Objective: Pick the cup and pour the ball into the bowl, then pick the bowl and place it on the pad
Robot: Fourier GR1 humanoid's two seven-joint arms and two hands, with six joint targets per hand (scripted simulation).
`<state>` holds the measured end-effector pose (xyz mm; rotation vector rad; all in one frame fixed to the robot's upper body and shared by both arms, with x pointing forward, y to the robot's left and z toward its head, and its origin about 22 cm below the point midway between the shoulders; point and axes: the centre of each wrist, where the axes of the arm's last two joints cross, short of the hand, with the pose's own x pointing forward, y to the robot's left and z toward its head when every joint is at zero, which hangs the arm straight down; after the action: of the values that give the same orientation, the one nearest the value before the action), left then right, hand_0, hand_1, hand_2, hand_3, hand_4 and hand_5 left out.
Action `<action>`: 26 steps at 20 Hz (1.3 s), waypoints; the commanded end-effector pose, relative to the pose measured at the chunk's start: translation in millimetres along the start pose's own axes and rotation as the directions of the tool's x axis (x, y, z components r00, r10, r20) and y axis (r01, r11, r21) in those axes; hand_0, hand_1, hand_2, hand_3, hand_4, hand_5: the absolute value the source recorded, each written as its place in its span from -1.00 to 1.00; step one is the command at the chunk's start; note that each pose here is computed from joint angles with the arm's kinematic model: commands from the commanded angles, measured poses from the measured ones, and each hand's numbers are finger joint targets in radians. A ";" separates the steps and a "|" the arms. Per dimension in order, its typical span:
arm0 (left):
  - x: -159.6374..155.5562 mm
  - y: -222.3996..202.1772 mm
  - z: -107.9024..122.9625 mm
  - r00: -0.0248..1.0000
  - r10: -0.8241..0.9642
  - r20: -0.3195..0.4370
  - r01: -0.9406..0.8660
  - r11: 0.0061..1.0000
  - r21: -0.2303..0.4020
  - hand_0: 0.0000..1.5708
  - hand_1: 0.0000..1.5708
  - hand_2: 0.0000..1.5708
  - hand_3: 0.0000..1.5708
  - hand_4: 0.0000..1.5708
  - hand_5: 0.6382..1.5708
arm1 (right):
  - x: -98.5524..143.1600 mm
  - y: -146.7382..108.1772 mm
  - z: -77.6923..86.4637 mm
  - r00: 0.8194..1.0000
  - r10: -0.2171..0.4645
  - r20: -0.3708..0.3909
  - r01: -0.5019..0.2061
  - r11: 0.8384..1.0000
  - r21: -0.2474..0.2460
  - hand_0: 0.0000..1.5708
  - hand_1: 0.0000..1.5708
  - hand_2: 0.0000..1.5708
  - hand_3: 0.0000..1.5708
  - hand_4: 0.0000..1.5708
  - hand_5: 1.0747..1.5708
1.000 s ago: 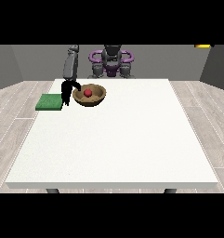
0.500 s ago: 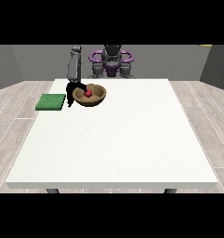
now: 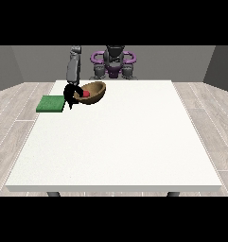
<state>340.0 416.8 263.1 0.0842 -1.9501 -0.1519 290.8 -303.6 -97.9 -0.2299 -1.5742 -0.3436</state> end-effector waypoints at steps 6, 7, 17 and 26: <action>-17.9 12.5 9.6 0.999 0.020 -0.041 -0.020 1.000 0.007 -1.00 -1.00 -1.00 -1.00 0.49 0.91 | 8.6 -48.2 -0.2 0.939 0.257 -0.228 -0.286 0.953 -0.103 1.00 1.00 1.00 0.58 0.28 0.90; -16.5 8.9 6.7 0.998 0.010 -0.065 -0.009 1.000 0.016 -1.00 -1.00 -1.00 -1.00 0.50 0.90 | 15.6 -52.9 -4.5 0.924 0.298 -0.240 -0.328 0.940 -0.094 1.00 1.00 1.00 0.61 0.30 0.90; -51.3 53.3 38.1 0.985 0.006 -0.170 0.021 0.987 0.159 -1.00 -1.00 -1.00 -1.00 0.53 0.93 | 138.0 -58.5 -76.3 0.853 0.433 -0.290 -0.447 0.895 0.022 1.00 1.00 1.00 0.05 0.33 0.95; -66.1 72.8 66.6 0.990 0.003 -0.144 0.019 0.989 0.148 -1.00 -1.00 -1.00 -1.00 0.53 0.94 | 195.9 -110.6 -93.3 0.884 0.392 -0.256 -0.417 0.907 -0.051 1.00 1.00 1.00 -0.28 0.38 0.97</action>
<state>311.2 492.3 192.3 0.2002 -1.7989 0.0007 329.4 -438.1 67.4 -0.5434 -1.2141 -0.0947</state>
